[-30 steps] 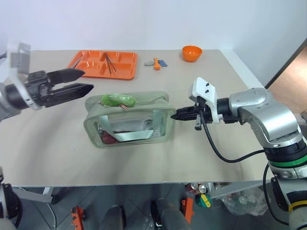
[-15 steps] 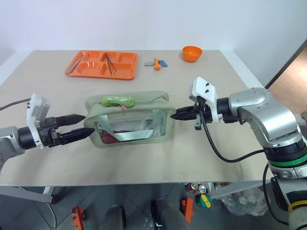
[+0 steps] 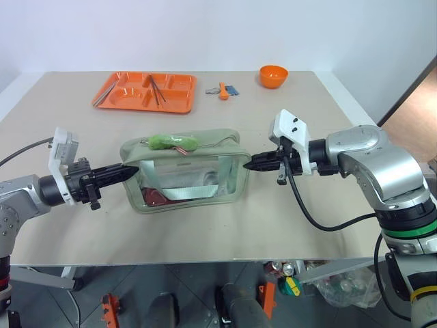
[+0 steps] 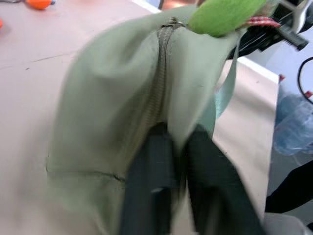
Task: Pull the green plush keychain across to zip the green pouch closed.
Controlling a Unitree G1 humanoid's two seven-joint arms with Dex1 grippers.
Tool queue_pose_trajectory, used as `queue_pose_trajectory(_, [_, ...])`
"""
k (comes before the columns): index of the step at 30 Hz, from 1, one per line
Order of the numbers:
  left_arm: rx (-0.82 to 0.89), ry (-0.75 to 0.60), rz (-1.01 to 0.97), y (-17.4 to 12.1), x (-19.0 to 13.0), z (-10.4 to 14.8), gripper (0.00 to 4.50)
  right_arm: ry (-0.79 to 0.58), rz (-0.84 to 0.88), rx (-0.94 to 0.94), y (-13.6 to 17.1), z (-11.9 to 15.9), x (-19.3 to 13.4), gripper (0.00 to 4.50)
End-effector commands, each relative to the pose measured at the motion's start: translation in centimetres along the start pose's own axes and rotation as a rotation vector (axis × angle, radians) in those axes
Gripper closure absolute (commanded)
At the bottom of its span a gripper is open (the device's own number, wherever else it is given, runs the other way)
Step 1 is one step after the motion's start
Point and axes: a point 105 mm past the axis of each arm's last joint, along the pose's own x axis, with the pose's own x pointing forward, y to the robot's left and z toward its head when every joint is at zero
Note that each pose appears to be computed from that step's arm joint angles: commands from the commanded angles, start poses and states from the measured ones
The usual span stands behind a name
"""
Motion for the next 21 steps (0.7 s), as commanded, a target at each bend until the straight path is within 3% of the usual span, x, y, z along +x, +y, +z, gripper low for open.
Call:
queue_pose_trajectory(1, [0.070, -0.016, 0.024, 0.1, -0.3, 1.3, 4.47, -0.022, -0.021, -0.033, -0.1, 0.9, -0.5, 4.50])
queue_pose_trajectory(18, [0.095, -0.011, 0.040, 1.0, 0.5, 1.7, 4.47, -0.024, -0.080, -0.015, -1.3, 0.6, -0.5, 4.50])
queue_pose_trajectory(21, [0.097, -0.012, 0.038, 1.0, 0.7, 1.7, 4.50, -0.027, -0.079, -0.015, -1.3, 0.7, -0.5, 3.54])
